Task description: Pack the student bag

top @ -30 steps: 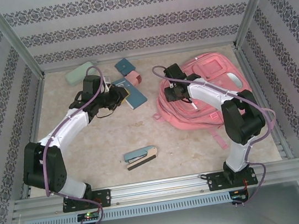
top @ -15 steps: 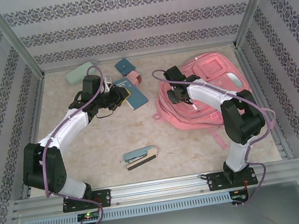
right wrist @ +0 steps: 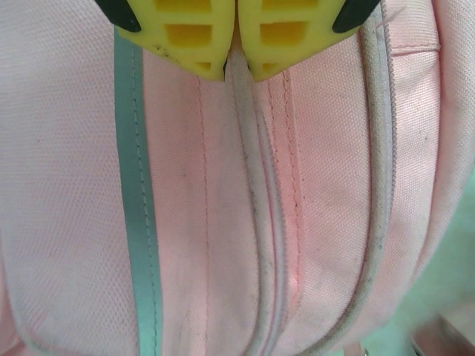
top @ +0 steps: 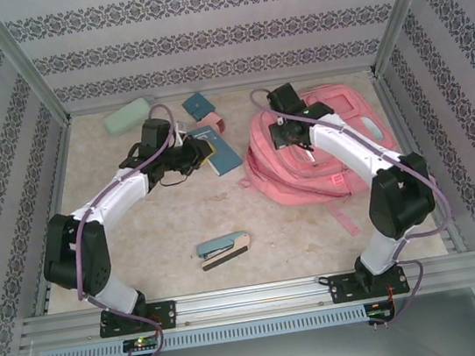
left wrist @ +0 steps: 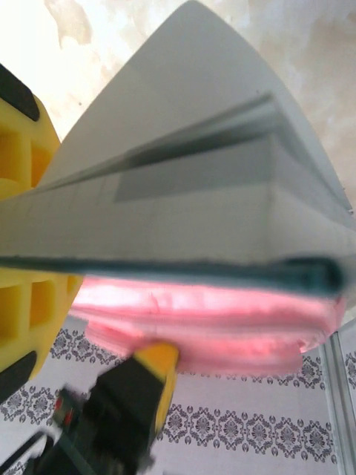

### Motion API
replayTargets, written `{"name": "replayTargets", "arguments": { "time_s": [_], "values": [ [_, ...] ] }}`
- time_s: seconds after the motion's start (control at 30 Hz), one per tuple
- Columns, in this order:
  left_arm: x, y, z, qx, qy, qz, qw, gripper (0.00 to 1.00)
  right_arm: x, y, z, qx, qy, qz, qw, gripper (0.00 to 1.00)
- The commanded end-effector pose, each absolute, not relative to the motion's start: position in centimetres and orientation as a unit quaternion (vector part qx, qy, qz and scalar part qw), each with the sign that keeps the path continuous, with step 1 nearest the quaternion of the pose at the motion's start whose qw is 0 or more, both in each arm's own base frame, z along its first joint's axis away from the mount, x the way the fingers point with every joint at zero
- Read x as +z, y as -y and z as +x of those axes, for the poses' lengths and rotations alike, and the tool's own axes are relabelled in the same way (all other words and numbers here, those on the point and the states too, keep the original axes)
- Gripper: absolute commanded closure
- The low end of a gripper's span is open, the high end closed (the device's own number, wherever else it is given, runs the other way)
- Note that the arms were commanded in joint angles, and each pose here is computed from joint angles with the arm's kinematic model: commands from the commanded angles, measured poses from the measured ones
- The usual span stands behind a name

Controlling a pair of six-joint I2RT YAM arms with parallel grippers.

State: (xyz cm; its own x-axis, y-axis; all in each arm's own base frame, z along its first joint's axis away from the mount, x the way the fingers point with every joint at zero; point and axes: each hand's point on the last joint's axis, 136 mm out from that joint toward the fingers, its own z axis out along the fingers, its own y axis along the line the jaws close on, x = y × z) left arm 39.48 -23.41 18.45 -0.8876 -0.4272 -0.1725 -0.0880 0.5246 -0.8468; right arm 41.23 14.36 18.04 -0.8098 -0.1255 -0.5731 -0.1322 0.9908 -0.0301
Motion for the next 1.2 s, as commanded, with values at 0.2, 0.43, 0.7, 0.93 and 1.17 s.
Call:
{"name": "replayTargets", "arguments": {
  "time_s": [0.2, 0.43, 0.7, 0.93, 1.17],
  "values": [
    [22.0, 31.1, 43.6, -0.525, -0.818, -0.095, 0.213, 1.00, 32.9, -15.7, 42.4, 0.175, -0.884, -0.052, 0.430, 1.00],
    [21.2, 36.6, 45.0, -0.536, -0.817, -0.072, 0.199, 1.00, 35.4, -13.4, 42.5, 0.272, -0.856, 0.006, 0.440, 1.00],
    [19.7, 44.1, 45.1, -0.554, -0.814, -0.041, 0.171, 1.00, 36.0, -12.4, 42.5, 0.298, -0.844, 0.042, 0.443, 1.00],
    [14.5, 48.2, 44.4, -0.487, -0.862, -0.038, 0.134, 0.99, 35.9, -12.3, 42.7, 0.309, -0.840, 0.052, 0.443, 1.00],
    [12.2, 48.8, 42.9, -0.432, -0.895, -0.018, 0.109, 0.38, 35.6, -11.9, 42.7, 0.310, -0.839, 0.058, 0.443, 1.00]
  ]
}}
